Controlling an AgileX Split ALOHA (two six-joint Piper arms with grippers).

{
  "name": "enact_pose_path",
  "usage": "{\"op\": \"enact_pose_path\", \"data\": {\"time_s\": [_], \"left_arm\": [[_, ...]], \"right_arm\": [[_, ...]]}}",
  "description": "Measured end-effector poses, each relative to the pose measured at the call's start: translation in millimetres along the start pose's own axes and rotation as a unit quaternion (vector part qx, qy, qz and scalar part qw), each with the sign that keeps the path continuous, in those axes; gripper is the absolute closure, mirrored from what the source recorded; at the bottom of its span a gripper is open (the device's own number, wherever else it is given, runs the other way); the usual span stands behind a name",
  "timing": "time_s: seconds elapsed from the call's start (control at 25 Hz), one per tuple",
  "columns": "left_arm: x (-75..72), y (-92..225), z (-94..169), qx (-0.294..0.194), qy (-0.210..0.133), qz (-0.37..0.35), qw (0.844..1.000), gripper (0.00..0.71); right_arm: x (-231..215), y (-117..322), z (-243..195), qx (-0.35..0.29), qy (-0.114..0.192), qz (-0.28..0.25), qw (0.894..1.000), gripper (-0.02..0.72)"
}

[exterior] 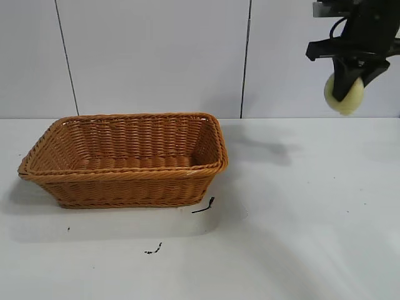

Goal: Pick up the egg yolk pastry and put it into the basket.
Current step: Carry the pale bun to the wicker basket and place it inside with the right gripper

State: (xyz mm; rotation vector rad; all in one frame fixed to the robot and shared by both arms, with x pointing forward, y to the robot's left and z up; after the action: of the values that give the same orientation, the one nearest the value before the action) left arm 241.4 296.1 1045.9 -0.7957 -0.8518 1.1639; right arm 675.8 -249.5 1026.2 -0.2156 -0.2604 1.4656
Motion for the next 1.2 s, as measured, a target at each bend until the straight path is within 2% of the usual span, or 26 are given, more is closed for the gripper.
{"op": "enact_pose_path", "data": {"time_s": [0.28,0.6,0.92,1.2], "left_arm": [[0.0,0.0,0.0,0.000,0.000,0.000,1.000,0.015],[0.0,0.0,0.0,0.000,0.000,0.000,1.000,0.015],[0.0,0.0,0.0,0.000,0.000,0.000,1.000,0.015],[0.0,0.0,0.0,0.000,0.000,0.000,1.000,0.015]], "right_arm": [[72.6,-1.6,20.8,-0.027,-0.031,0.068,0.997,0.596],[167.8,21.8,24.1,-0.030,-0.081,0.148,0.985,0.596],[240.2,62.6,-9.5,-0.022,-0.110,0.214,0.970,0.596],[258.4,71.2,-69.8,-0.011,-0.120,0.209,0.970,0.596]]}}
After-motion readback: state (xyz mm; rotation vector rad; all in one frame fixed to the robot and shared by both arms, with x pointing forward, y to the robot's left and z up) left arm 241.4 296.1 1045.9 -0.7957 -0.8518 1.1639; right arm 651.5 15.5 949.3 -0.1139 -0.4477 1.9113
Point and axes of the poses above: a point on each arm's last joint axis where the gripper is mounted, z pointing back along that axis away from the gripper, x along the wrist's bending axis when the last joint is at zero, y = z × x, the point moved 1 cm from there along -z, pointing out along that axis toward the gripper, and after that the axes turned 15 degrees about -z, right-handed, at the moved point
